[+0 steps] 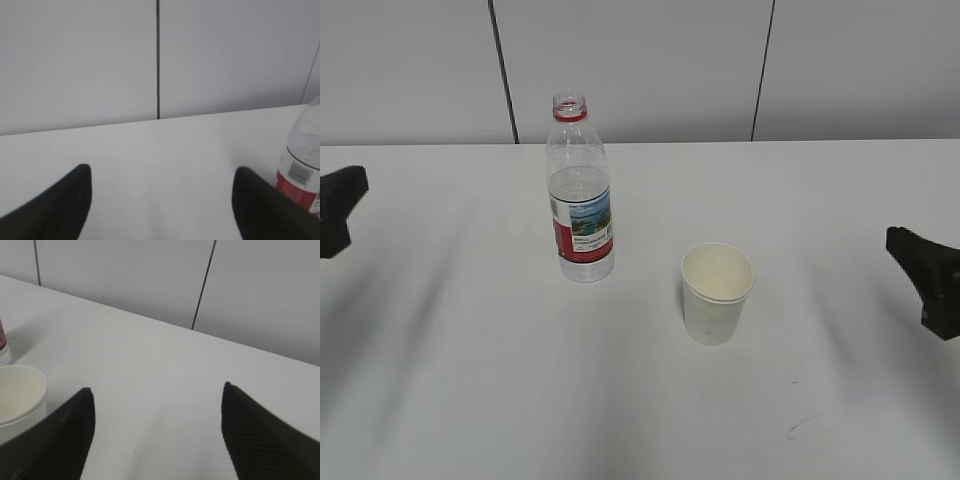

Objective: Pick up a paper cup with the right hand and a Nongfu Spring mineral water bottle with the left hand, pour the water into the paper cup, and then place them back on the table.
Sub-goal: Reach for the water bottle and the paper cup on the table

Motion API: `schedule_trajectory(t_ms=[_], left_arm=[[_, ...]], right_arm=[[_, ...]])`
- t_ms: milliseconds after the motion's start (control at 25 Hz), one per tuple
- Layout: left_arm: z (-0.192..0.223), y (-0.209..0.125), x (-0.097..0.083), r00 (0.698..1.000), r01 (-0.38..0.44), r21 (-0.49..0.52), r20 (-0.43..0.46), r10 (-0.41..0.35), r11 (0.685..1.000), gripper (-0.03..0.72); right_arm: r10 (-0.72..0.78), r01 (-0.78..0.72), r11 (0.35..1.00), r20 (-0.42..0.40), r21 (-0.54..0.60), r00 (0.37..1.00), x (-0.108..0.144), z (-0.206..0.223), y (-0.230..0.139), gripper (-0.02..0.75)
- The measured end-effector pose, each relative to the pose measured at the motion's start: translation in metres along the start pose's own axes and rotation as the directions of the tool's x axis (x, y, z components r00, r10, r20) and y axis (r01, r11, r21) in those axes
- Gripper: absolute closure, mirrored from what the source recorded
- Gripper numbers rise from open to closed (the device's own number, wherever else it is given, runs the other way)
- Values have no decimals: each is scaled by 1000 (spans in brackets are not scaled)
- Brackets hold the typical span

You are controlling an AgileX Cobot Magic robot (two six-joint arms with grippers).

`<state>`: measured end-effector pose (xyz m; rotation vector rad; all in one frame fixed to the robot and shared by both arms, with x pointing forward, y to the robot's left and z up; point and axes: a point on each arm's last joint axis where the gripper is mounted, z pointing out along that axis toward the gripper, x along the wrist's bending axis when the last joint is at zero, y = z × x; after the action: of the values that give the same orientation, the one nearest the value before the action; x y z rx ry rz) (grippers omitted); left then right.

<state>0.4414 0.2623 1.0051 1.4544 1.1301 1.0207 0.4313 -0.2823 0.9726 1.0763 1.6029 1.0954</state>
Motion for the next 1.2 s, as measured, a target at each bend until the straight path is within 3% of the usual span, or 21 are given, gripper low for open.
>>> schedule_trajectory(t_ms=[360,640,960,1200], left_arm=[[17,-26,-24,993,-35,119,117,21,992,169],[17,-26,-26,989,-61,121,138,44,991,169],[17,-26,-27,989,-67,122,143,49,990,169],[17,-26,-27,988,-69,122,144,51,990,169]], right_arm=[[-10,17,999,-168,35,986,15,23,-24,157],[36,-24,999,-320,40,947,32,40,-52,157],[32,44,984,-420,171,907,45,56,-99,157],[-11,72,991,-477,109,879,46,76,-97,156]])
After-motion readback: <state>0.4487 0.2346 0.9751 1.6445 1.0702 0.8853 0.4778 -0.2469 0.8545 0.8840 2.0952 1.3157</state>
